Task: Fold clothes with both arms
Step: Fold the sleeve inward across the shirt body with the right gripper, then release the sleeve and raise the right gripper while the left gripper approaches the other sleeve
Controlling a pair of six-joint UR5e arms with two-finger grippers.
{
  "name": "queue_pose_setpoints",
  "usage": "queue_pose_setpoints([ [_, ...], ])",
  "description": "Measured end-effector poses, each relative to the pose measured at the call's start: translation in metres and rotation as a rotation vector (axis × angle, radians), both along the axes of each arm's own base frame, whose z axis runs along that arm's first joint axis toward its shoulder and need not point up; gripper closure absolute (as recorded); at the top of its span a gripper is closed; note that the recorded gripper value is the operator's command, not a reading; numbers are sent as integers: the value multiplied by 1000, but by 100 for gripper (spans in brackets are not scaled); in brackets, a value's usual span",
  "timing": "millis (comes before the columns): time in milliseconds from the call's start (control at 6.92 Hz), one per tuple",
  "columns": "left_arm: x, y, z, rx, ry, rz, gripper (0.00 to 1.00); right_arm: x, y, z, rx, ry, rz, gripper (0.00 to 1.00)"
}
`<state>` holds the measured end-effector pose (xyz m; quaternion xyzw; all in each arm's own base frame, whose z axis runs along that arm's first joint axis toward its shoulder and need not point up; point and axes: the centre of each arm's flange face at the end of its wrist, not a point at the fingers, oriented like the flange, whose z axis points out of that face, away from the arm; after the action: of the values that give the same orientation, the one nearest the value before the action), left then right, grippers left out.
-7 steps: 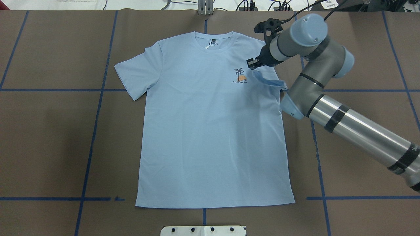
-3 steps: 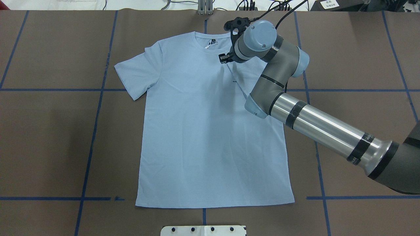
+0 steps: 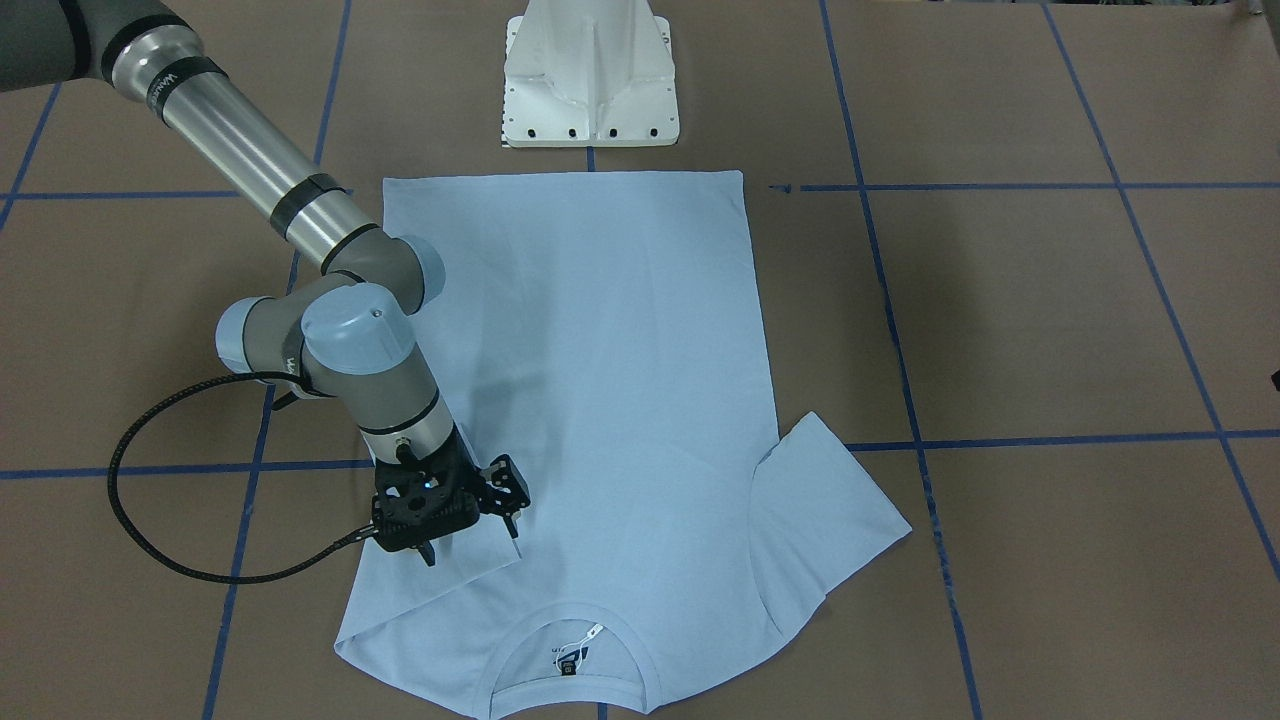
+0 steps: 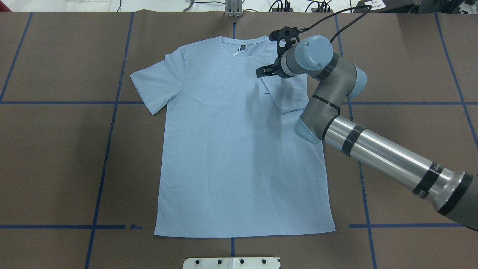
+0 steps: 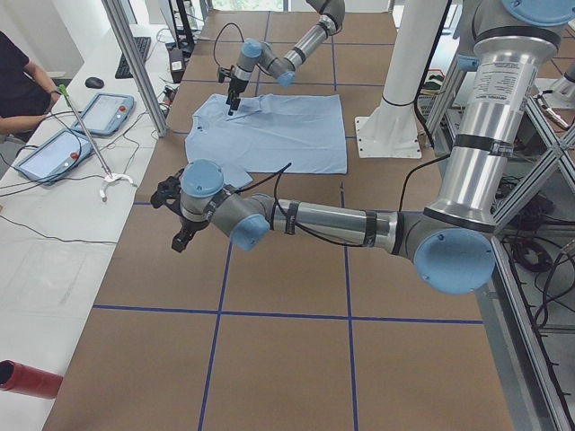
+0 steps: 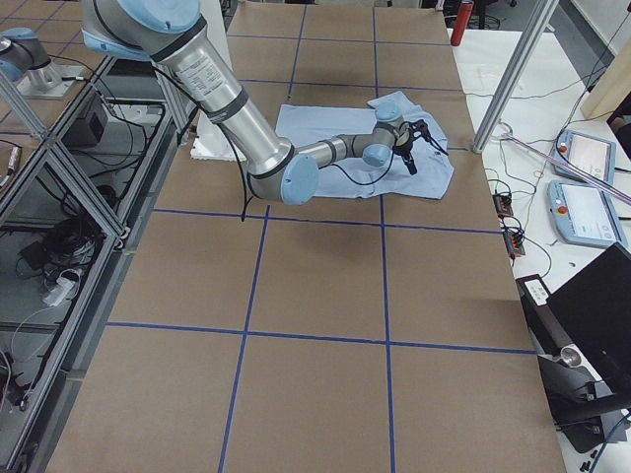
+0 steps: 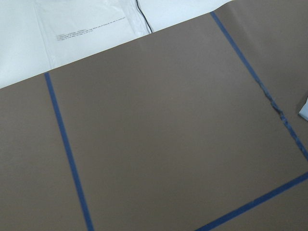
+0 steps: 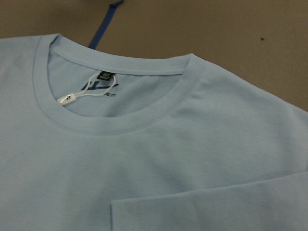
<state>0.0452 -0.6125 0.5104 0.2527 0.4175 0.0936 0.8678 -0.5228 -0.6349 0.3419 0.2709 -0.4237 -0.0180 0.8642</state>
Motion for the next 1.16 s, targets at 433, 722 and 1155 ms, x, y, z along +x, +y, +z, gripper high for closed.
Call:
queue_pose_setpoints([
  [433,171,-17,-74,-99,55,-111,0,62,-27,16,-114,-26,-65,0],
  [722,245,-6,-94,-147,75,-166,2,128,-57,-4,-212,-74,-114,0],
  [1155,309,-9,-92,-191,82,-248,4,188,-69,-11,-258,-70,-125,0],
])
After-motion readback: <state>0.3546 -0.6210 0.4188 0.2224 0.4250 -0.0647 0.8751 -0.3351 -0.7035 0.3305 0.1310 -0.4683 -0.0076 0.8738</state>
